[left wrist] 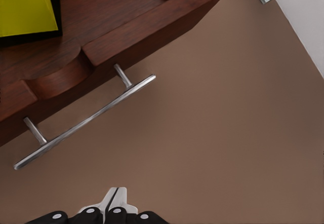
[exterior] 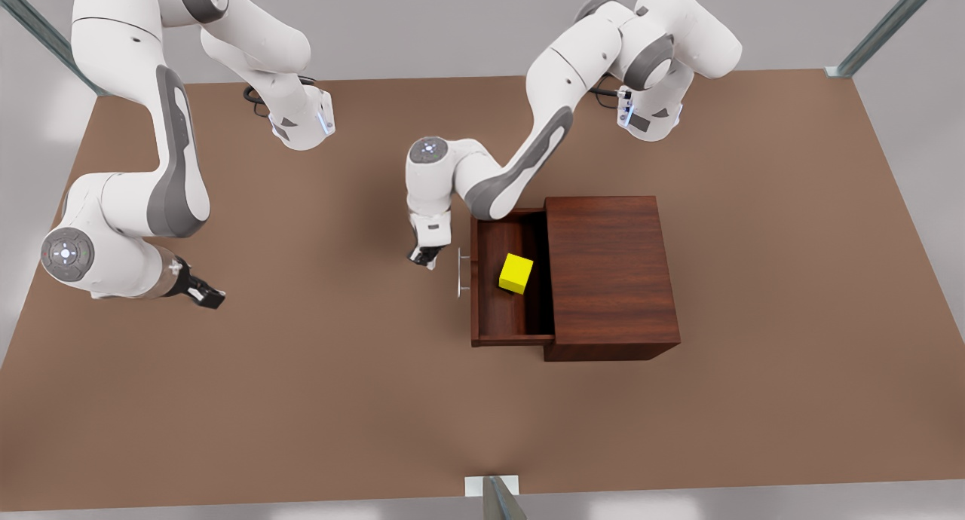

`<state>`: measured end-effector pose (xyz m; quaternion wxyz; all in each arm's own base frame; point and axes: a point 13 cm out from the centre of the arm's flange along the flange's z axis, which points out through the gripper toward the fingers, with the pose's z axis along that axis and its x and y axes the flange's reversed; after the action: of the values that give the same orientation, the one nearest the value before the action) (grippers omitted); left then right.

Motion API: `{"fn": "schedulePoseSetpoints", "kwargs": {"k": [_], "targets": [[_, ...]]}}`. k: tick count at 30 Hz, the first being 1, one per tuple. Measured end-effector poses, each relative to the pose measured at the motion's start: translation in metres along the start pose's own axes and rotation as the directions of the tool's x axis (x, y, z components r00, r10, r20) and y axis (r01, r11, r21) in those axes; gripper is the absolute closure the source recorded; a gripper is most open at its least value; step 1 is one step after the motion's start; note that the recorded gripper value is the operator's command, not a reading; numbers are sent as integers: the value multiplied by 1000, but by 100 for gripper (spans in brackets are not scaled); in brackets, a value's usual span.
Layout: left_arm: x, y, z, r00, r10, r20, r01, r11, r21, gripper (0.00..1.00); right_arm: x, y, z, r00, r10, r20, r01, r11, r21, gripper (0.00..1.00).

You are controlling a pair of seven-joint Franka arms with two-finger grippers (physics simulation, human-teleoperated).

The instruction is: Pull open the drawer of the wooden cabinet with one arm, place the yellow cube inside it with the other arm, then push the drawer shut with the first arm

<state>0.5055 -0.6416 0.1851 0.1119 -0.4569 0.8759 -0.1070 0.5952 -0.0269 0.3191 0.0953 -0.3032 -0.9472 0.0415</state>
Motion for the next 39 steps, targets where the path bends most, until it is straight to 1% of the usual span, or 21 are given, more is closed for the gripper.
{"fn": "schedulePoseSetpoints", "kwargs": {"k": [3, 7, 16, 27, 36, 39], "targets": [[-12, 1, 12, 995, -93, 24, 93, 996, 1, 100, 0, 0, 0, 997, -81, 0, 81, 997, -1, 0], [-20, 9, 19, 984, -172, 53, 174, 985, -21, 100, 0, 1, 0, 985, -170, 0, 170, 985, -1, 0], [-63, 24, 8, 948, -280, 148, 296, 950, -102, 100, 0, 2, 0, 951, -310, 0, 310, 951, 0, 0], [-128, 42, 11, 906, -349, 240, 397, 898, -190, 100, 0, 2, 2, 915, -403, -2, 403, 915, 1, 0], [-184, 51, 6, 884, -375, 279, 445, 859, -254, 100, 0, 2, 2, 896, -445, -2, 445, 896, 1, 0], [-211, 55, 5, 874, -389, 291, 466, 840, -277, 100, 0, 2, 2, 891, -455, -2, 455, 891, 0, 0]]}}
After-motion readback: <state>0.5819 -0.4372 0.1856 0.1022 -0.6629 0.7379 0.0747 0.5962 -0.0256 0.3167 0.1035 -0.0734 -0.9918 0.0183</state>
